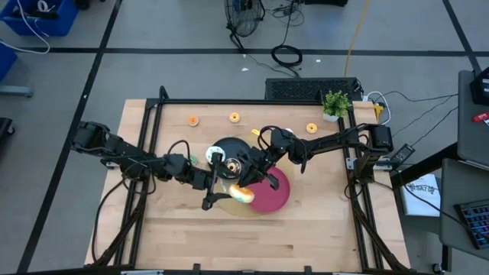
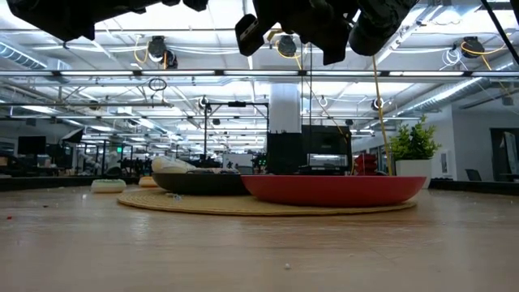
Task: Pick & Place donuts
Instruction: Put the large blue donut on the black plate
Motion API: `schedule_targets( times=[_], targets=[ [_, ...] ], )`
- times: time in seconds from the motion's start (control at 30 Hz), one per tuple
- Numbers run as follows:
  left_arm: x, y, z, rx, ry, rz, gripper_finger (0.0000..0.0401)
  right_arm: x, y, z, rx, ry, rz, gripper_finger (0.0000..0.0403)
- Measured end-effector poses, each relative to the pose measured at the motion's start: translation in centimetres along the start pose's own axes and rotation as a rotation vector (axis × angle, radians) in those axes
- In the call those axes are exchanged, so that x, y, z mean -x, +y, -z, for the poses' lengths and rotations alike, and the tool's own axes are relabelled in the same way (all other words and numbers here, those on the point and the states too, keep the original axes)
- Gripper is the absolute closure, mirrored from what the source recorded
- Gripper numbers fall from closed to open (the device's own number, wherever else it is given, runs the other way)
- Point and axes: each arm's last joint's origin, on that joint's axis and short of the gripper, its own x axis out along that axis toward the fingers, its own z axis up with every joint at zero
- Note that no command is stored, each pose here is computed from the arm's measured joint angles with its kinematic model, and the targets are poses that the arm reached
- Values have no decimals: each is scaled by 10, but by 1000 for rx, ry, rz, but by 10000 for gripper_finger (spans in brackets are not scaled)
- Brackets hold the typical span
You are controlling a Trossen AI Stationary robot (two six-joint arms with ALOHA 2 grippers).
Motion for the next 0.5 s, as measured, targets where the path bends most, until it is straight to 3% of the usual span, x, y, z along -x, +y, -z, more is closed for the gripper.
schedule_targets(
  times=[0.2, 0.5],
  targets=[
    [0, 1, -3, -2, -26, -9, 121, 0, 0, 0, 4, -1, 1, 403],
    [0, 1, -2, 47, -25, -5, 279, 0, -2, 0, -1, -20, 64, 403]
  ],
)
